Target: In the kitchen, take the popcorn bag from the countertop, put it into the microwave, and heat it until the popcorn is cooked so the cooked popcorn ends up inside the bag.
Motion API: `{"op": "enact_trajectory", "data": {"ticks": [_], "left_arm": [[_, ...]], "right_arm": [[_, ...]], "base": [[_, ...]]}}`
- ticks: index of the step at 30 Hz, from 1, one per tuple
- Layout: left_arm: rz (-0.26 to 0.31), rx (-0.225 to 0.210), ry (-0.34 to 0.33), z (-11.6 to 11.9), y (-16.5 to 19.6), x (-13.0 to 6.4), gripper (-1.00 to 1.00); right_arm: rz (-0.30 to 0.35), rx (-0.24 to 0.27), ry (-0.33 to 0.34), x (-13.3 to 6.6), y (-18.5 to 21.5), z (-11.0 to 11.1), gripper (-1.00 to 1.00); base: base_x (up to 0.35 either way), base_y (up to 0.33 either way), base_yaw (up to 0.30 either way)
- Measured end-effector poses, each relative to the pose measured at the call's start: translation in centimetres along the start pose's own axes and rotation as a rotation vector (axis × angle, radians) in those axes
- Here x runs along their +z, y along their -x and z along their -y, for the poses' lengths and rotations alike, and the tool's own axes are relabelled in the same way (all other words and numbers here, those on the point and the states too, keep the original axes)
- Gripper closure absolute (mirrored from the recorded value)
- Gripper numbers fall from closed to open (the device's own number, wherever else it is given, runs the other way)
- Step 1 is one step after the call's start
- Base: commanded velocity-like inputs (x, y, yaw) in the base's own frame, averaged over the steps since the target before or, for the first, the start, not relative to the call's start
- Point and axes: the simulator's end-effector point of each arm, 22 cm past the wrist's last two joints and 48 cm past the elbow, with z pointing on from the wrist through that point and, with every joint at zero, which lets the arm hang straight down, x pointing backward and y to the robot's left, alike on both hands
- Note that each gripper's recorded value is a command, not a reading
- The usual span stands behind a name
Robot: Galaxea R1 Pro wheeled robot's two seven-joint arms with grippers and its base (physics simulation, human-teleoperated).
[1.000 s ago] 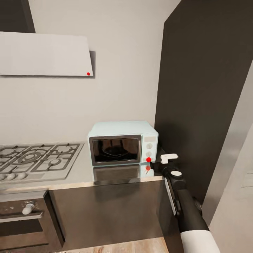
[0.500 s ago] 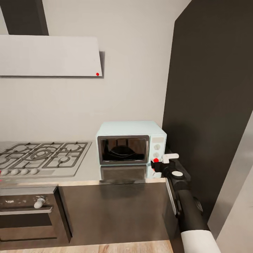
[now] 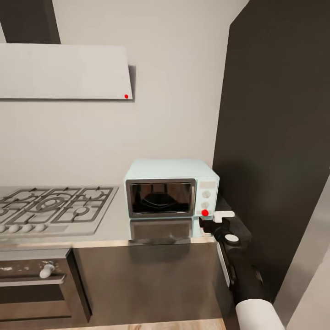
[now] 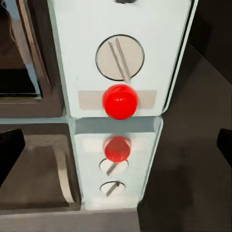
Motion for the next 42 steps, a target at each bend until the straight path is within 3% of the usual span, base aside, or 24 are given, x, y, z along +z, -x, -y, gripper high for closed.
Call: {"op": "enact_trajectory", "data": {"ticks": [6,22,23,42], "left_arm": [[0.0,0.0,0.0,0.0,0.0,0.0,-1.0],[-0.001,0.001,-0.001,0.1,0.0,0.0,-1.0],[-0.001,0.001,-0.001,0.1,0.0,0.0,-1.0],[-0.001,0.0,-0.001,0.1,0.0,0.0,-1.0]], "right_arm": [[0.013,0.002,-0.006,-0.1,0.6,0.3,-1.0],[0.035,-0.002,-0.014,-0.5,2.1,0.7,-1.0],[0.035,-0.003,-0.014,-0.5,2.1,0.7,1.0],[0.049,-0.005,-0.021,-0.7,2.7,1.0,1.0]], "base": [[0.248,0.0,0.0],[0.007,0.0,0.0],[0.0,0.0,0.0],[0.0,0.0,0.0]]}}
